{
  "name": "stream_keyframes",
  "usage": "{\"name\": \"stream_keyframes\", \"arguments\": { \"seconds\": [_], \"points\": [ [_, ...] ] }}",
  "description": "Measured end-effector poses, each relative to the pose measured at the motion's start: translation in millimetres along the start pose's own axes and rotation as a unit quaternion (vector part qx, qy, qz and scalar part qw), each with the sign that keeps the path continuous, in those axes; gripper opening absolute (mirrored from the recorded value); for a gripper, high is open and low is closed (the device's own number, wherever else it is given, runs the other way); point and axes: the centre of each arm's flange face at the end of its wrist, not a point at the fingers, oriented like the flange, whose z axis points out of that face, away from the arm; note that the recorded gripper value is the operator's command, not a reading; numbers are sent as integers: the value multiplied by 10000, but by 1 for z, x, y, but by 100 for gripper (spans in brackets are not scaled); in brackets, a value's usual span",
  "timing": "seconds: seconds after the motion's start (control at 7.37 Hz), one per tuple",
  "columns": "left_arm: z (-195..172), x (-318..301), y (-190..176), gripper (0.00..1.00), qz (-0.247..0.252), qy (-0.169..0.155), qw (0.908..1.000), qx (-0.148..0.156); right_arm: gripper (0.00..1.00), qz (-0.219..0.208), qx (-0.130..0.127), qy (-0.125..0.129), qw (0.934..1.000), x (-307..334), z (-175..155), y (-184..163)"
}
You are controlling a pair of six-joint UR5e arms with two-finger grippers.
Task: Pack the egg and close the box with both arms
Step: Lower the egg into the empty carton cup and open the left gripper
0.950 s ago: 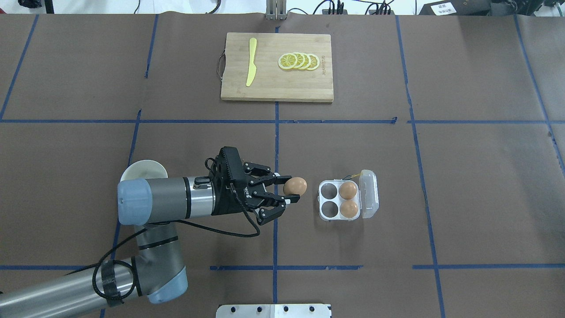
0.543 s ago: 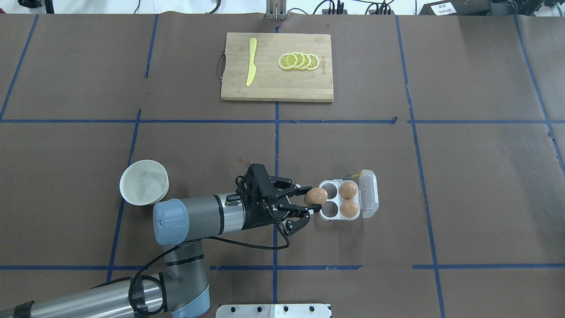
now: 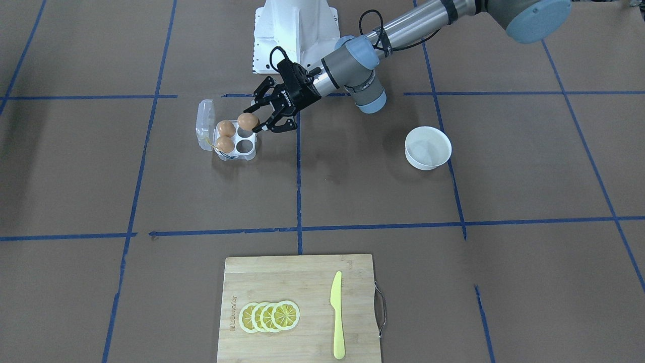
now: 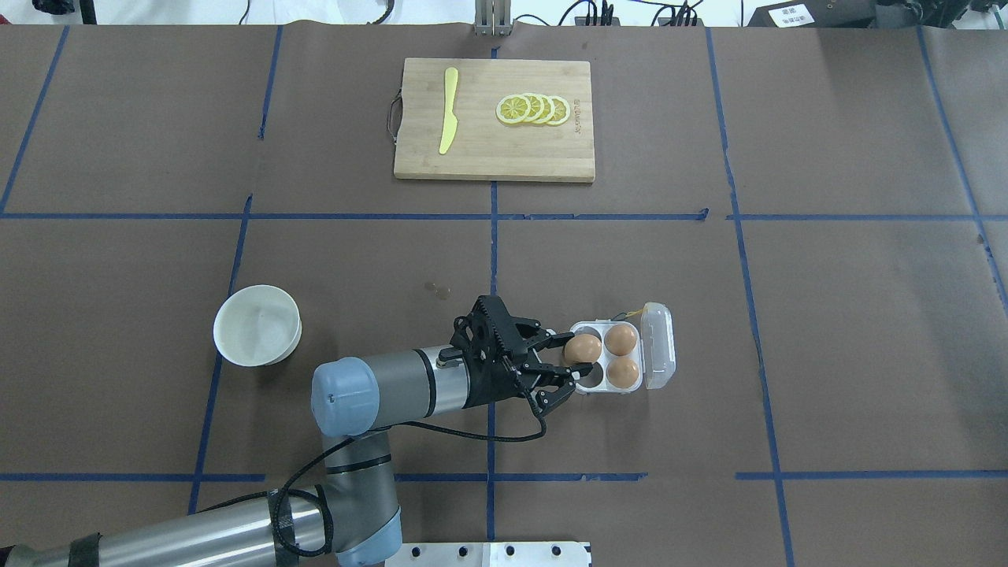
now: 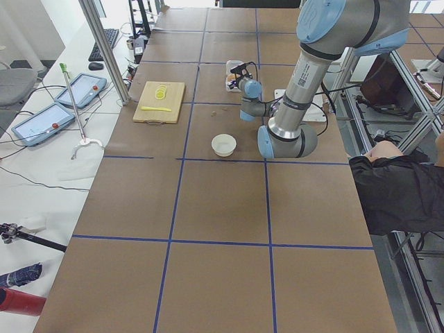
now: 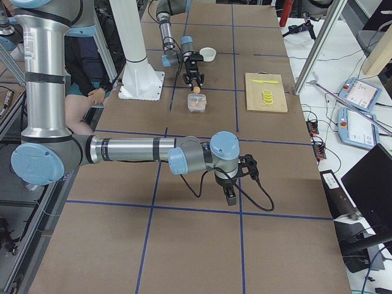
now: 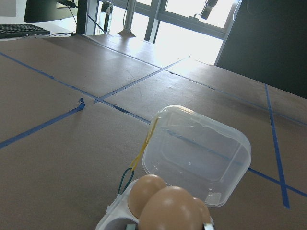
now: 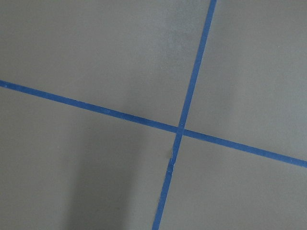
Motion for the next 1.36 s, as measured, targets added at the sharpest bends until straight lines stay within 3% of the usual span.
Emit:
{"name": "stream_keyframes", "arguments": {
  "seconds": [0.68,1.36],
  "points": [
    [16,7,2,15,-11,-19,10000,-91,100,-4,-3,7,10000,0,0,0],
    [24,14,2,46,-22,-41,9998,-170,100,10,-20,6,10000,2,2,0]
  ]
}}
